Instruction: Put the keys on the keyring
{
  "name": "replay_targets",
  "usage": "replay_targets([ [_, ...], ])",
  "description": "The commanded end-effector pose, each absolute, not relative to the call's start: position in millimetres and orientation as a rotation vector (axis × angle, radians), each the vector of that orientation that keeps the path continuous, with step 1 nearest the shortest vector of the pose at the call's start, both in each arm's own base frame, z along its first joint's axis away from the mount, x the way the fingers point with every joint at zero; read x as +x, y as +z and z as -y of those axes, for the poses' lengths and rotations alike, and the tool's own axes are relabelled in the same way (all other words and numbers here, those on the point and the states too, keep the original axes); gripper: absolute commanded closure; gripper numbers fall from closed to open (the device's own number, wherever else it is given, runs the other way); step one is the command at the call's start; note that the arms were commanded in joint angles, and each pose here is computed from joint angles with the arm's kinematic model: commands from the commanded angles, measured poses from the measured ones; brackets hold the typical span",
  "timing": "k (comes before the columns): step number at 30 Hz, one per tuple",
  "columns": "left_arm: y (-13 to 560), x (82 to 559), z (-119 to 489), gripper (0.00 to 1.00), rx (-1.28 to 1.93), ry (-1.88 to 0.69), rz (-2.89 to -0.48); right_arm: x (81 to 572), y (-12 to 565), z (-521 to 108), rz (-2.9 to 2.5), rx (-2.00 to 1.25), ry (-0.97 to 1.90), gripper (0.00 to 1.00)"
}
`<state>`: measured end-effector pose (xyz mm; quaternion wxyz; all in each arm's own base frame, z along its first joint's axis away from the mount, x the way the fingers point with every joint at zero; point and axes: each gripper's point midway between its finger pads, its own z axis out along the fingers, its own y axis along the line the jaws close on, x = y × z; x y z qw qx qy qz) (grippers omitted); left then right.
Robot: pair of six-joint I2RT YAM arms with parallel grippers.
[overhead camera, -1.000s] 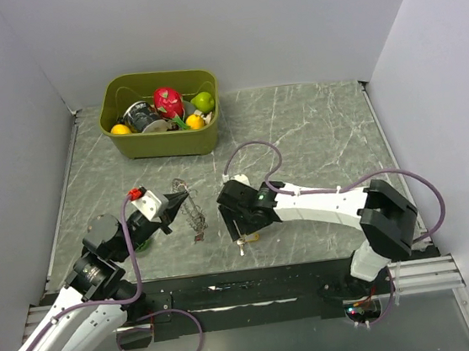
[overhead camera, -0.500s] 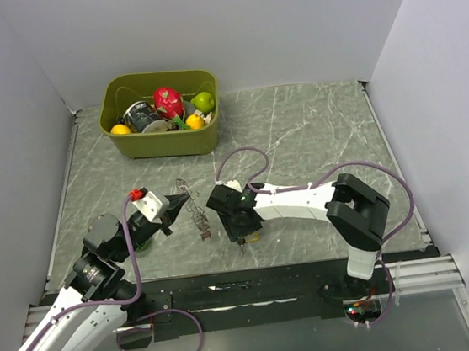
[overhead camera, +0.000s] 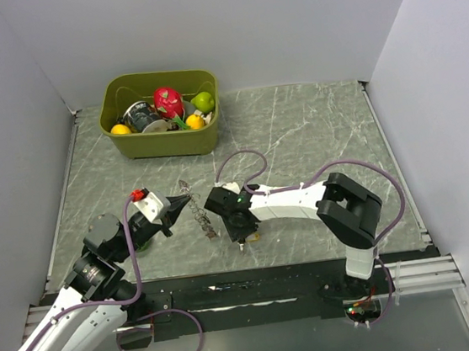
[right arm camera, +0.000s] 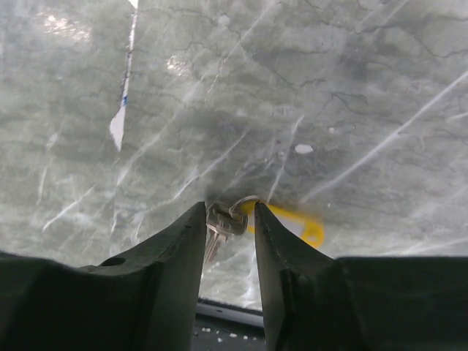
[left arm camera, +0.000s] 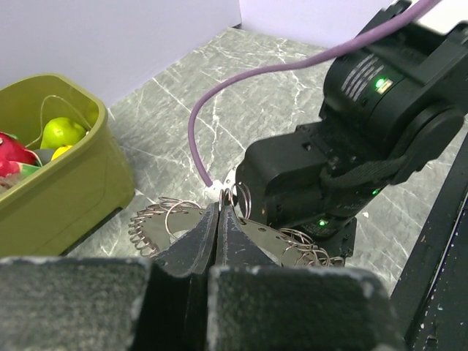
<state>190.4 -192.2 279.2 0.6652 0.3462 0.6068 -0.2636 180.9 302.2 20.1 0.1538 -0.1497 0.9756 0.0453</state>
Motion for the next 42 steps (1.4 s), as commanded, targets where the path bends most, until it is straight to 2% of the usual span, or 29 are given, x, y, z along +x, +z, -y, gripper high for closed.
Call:
replay_targets([
  [1,316,184,192,0.99,0.758,-0.619,-1.255,190,23,-317,-2.763,-0.398,0.157,0.60],
  [3,315,183,193,0.99,0.765,-0.626,-1.259,192,22,-315,-2.768,-0.392,0.130,0.62],
  [5,315,183,193,0.99,0.769,-0.624,-1.260,191,20,-315,-2.774,-0.395,0.119,0.71],
  [6,315,183,193,0.99,0.769,-0.624,-1.260,192,19,-313,-2.776,-0.386,0.111,0.88],
  [8,316,182,193,0.99,0.770,-0.623,-1.259,192,19,-312,-2.773,-0.383,0.109,0.93],
  [9,316,182,192,0.99,0.770,-0.621,-1.255,192,20,-311,-2.771,-0.377,0.107,0.99],
  [24,318,181,191,0.99,0.770,-0.616,-1.249,199,76,-295,-2.606,-0.343,0.214,1.00],
  [29,315,181,193,0.99,0.775,-0.624,-1.249,197,77,-292,-2.572,-0.354,0.270,1.00],
  [32,314,181,194,0.99,0.780,-0.628,-1.248,196,66,-296,-2.573,-0.393,0.330,0.93],
  [33,314,180,195,0.99,0.781,-0.633,-1.248,197,64,-295,-2.577,-0.387,0.360,0.83],
  [35,313,180,196,0.99,0.789,-0.641,-1.248,193,57,-300,-2.575,-0.409,0.466,0.73],
  [36,313,179,196,0.99,0.787,-0.645,-1.250,196,59,-299,-2.565,-0.389,0.507,0.59],
  [39,313,179,197,0.99,0.792,-0.650,-1.250,193,58,-301,-2.538,-0.365,0.642,0.43],
  [42,313,179,198,0.99,0.794,-0.652,-1.249,192,55,-298,-2.533,-0.332,0.744,0.32],
])
